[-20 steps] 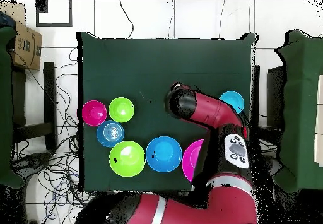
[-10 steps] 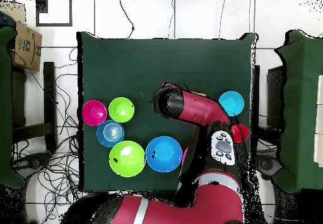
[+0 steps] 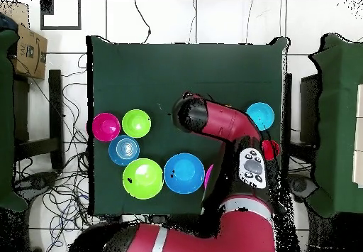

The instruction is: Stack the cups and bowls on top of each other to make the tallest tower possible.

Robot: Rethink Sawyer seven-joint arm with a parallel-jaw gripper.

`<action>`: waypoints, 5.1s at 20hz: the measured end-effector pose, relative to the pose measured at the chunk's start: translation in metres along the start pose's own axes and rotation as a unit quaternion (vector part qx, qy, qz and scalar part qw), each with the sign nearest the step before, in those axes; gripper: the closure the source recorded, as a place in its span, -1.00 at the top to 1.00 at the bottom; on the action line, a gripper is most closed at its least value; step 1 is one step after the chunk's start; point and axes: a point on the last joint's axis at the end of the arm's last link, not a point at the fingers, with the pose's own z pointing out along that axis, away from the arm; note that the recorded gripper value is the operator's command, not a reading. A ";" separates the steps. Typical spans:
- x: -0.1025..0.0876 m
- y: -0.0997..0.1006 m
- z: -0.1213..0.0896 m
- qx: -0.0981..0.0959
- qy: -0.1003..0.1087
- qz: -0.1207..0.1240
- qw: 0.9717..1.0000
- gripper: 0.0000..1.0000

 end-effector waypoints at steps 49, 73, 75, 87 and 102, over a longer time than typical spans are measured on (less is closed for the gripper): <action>-0.033 -0.061 -0.054 0.021 0.008 0.015 1.000 1.00; -0.021 -0.025 -0.103 0.032 0.029 -0.015 0.999 1.00; -0.026 -0.035 -0.105 0.033 0.026 -0.007 0.999 1.00; -0.049 -0.134 -0.095 0.052 0.029 0.052 0.997 1.00; -0.034 -0.132 -0.043 0.044 0.030 0.022 0.998 1.00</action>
